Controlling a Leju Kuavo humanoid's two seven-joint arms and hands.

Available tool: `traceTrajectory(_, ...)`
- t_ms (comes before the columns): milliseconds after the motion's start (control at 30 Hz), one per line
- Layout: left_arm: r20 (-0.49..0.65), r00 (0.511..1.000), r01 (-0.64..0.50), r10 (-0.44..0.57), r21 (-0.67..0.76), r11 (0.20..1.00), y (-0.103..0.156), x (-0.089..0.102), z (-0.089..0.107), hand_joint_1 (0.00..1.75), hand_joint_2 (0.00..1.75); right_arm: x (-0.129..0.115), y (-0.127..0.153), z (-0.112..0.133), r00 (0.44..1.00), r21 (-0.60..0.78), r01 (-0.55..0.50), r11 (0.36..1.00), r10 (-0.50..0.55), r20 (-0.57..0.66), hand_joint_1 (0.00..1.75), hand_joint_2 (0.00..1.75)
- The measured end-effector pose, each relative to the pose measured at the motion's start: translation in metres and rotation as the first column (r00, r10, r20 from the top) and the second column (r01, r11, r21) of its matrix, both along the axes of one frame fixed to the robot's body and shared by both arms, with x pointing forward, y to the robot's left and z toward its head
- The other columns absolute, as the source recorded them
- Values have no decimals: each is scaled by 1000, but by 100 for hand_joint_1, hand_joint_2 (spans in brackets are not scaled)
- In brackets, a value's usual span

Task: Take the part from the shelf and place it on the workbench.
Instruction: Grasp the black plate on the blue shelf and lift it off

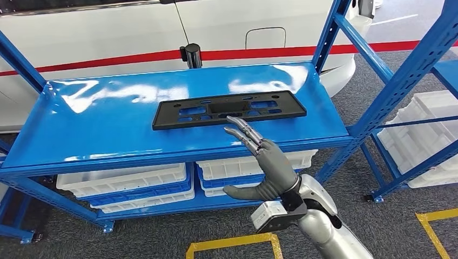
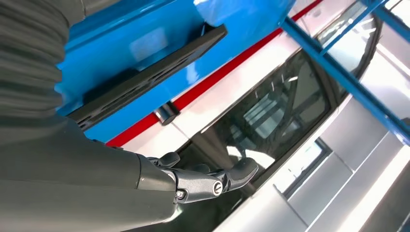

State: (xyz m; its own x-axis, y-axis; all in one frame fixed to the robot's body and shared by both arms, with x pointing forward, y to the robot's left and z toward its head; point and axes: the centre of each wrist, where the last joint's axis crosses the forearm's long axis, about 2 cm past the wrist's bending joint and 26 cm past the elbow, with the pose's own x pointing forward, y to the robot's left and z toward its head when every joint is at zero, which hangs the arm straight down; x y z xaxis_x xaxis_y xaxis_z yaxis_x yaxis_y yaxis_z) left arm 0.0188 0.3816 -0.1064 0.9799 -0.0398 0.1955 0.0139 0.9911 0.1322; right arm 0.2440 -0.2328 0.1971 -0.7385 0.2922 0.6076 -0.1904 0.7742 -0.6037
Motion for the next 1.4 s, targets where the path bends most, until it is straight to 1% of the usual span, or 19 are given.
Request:
traceTrajectory(100,7,1000,18,-18,-1,1000,3,1,1,0,0,16,28,3,997,-27,-69,997,68,-24,0,175)
traceTrajectory(133,8,1000,21,-21,-1,1000,4,1,1,0,0,19,34,4,996,-31,-81,996,81,-28,0,175)
traceTrajectory(767,26,999,23,-23,-6,1000,5,1,1,0,0,28,48,1,993,-51,-102,994,98,-71,0,175)
traceTrajectory(867,26,999,35,-35,-9,999,6,1,1,0,0,37,51,2,997,-116,-51,992,43,-68,0,175)
traceTrajectory(1000,37,998,60,-60,-14,998,8,2,2,0,0,65,51,4,995,-253,80,964,-92,-36,0,175)
traceTrajectory(1067,37,997,68,-67,-13,998,10,2,2,0,0,80,49,4,992,-289,106,951,-122,-37,0,175)
traceTrajectory(1167,35,997,74,-74,-10,997,12,2,2,0,0,97,48,4,987,-330,129,935,-152,-43,0,175)
traceTrajectory(1400,35,995,92,-92,-5,996,13,2,3,0,0,121,56,4,973,-419,203,885,-229,-12,0,175)
